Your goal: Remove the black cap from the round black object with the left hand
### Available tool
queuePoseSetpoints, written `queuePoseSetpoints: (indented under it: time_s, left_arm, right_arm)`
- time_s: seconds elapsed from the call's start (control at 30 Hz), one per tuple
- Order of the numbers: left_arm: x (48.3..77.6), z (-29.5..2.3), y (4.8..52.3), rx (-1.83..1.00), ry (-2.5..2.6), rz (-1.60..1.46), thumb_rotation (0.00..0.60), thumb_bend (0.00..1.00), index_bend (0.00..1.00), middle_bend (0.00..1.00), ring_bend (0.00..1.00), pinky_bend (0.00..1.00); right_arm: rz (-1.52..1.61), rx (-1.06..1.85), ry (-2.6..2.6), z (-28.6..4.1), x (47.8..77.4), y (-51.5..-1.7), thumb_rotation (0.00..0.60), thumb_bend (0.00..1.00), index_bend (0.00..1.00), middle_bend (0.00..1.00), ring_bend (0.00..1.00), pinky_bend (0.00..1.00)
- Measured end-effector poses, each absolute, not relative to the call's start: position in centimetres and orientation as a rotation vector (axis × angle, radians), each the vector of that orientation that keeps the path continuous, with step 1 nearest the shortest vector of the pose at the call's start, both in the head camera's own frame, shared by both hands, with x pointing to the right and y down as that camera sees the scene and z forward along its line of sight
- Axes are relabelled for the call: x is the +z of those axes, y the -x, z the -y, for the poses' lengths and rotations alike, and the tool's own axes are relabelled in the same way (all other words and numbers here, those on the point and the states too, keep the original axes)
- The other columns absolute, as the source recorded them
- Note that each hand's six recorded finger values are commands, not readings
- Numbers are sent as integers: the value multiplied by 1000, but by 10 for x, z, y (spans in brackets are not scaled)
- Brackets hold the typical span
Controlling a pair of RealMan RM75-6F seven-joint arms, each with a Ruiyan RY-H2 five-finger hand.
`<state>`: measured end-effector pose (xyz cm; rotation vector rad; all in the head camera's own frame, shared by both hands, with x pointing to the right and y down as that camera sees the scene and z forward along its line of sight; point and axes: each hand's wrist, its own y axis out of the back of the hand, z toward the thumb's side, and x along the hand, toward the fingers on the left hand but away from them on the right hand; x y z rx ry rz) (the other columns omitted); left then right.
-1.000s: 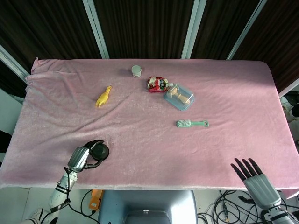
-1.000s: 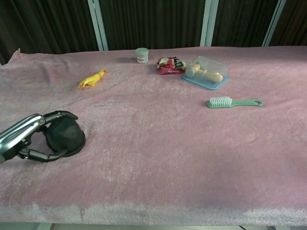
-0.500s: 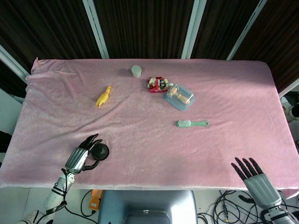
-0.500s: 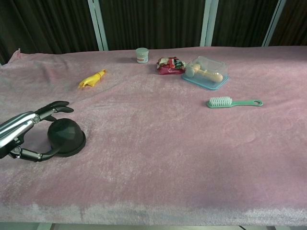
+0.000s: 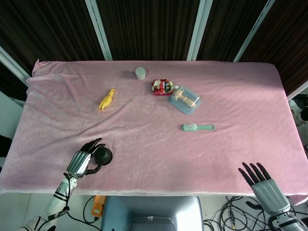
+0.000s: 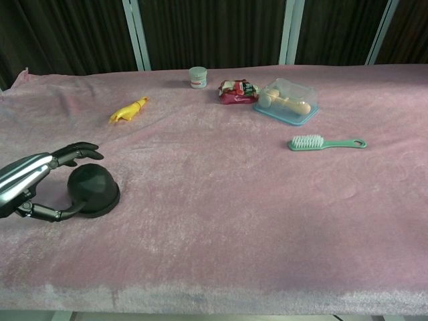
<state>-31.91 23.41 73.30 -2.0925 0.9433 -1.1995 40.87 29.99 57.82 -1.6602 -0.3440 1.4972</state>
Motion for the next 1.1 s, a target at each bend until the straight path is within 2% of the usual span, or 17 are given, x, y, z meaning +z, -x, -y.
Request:
queuePoseSetpoints:
  time_s: [0.2,0.4,0.63,0.87,1.1]
  left_arm:
    - [737,-231,322,-1215,2041,-939,600,349,252,195,281,404]
    - [734,-230,322,-1193,2036,-960,600,350,267,231,332,472]
    - [710,-225,321,-1096,2009,-997,600,349,268,247,342,483]
    - [698,-215,339,-1135,1915,-963,600,349,284,278,354,511]
    - [705,-206,377,-1312,1774,-919,600,350,293,271,307,434]
  right_arm:
    - [347,1496,1661,-300,577,-409,600,47,0,0,0,84]
    - [346,1497,1661,-300,578,-409,600,46,0,0,0,84]
    - [337,1501,1660,-300,579,-408,600,46,0,0,0,84]
    - [335,1500,1663,-301,579,-409,600,47,0,0,0,84]
    - [332,1501,1665,-301,579,-408,600,46,0,0,0,84]
